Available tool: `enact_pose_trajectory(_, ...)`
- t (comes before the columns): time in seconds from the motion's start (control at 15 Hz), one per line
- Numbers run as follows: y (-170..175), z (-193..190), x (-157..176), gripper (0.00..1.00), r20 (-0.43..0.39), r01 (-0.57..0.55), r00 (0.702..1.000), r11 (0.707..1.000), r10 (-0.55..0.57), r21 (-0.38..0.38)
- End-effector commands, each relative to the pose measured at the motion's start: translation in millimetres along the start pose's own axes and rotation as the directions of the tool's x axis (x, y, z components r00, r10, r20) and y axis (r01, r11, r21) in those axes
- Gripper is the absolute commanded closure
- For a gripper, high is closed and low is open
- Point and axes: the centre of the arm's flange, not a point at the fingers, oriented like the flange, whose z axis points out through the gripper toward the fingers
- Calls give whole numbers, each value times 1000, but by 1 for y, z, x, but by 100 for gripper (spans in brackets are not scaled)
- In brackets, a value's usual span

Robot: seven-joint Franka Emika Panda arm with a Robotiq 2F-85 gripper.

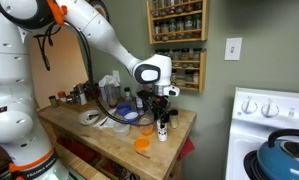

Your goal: Pick up the white container and put it in the clear lunch box

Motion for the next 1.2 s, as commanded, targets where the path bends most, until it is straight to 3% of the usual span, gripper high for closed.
enact_pose_trajectory(0.0,4,5,8,63,-12,-13,1000,1000,12,-13)
enact_pose_trajectory(0.07,5,5,8,70,-12,-14,1000,1000,14,-16)
enact_pose_trajectory(0.4,4,-46,-19,70,7,19,1000,1000,-19,-14)
enact_pose_trajectory(0.6,0,-86,-58,70,115,98,989,995,-95,-26)
enact_pose_trajectory(0.8,-12,-113,-102,70,255,224,941,974,-221,18)
enact_pose_trajectory(1.0,-63,-113,-123,70,267,355,886,925,-378,132)
enact_pose_trajectory(1.13,-102,-107,-131,70,245,439,845,878,-476,191)
